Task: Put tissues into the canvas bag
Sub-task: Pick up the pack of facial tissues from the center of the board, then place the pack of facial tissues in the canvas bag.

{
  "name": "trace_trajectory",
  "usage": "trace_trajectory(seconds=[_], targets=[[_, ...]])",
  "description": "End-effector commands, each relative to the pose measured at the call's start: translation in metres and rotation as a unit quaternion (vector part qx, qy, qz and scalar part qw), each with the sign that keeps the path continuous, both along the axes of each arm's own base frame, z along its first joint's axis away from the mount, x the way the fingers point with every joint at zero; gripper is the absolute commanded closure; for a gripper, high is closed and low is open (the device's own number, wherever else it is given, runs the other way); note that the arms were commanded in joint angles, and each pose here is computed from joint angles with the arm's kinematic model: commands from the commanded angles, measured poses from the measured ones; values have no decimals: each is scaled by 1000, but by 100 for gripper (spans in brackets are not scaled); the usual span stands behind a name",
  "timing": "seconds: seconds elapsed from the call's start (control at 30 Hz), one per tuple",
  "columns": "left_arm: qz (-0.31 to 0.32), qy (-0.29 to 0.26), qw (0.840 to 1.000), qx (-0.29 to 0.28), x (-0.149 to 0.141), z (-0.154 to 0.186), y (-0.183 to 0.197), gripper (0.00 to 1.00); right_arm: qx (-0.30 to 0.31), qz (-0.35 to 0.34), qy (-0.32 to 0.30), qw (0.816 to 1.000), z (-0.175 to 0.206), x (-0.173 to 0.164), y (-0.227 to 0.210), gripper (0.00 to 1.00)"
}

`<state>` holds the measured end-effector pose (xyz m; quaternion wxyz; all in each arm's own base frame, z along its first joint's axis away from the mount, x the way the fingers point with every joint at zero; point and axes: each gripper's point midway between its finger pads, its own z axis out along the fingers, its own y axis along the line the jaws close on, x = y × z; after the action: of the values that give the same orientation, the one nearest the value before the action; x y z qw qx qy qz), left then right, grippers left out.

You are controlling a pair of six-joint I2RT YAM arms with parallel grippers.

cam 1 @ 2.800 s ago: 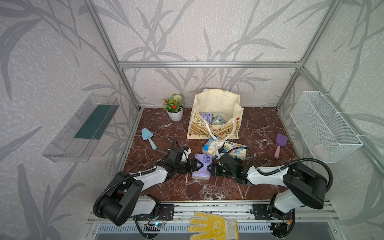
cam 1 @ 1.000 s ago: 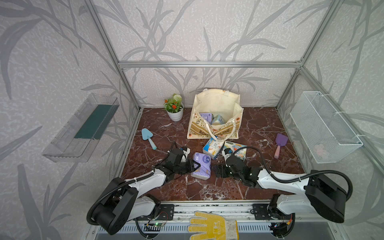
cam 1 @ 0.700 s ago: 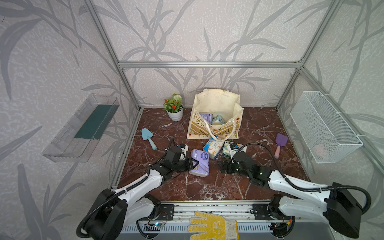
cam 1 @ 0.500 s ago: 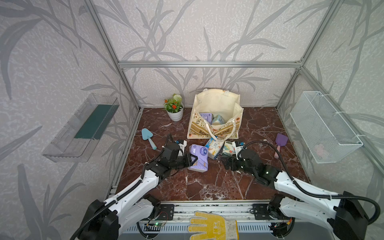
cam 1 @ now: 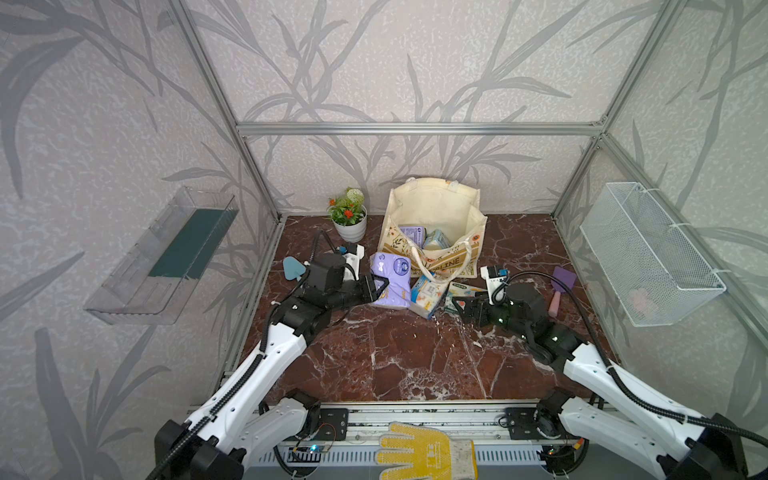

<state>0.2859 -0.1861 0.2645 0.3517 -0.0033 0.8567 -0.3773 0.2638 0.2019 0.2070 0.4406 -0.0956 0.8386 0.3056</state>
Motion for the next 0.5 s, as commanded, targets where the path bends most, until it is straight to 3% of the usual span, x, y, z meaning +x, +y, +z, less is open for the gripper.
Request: trace_trajectory(seconds=[0.0, 0.47], targets=[[-17, -33, 999, 6, 4, 31, 0, 79, 15, 37, -31, 999, 30, -2, 10, 11], [-53, -134, 989, -30, 63, 140, -27, 81, 18, 67, -99, 993, 74, 12, 20, 11]])
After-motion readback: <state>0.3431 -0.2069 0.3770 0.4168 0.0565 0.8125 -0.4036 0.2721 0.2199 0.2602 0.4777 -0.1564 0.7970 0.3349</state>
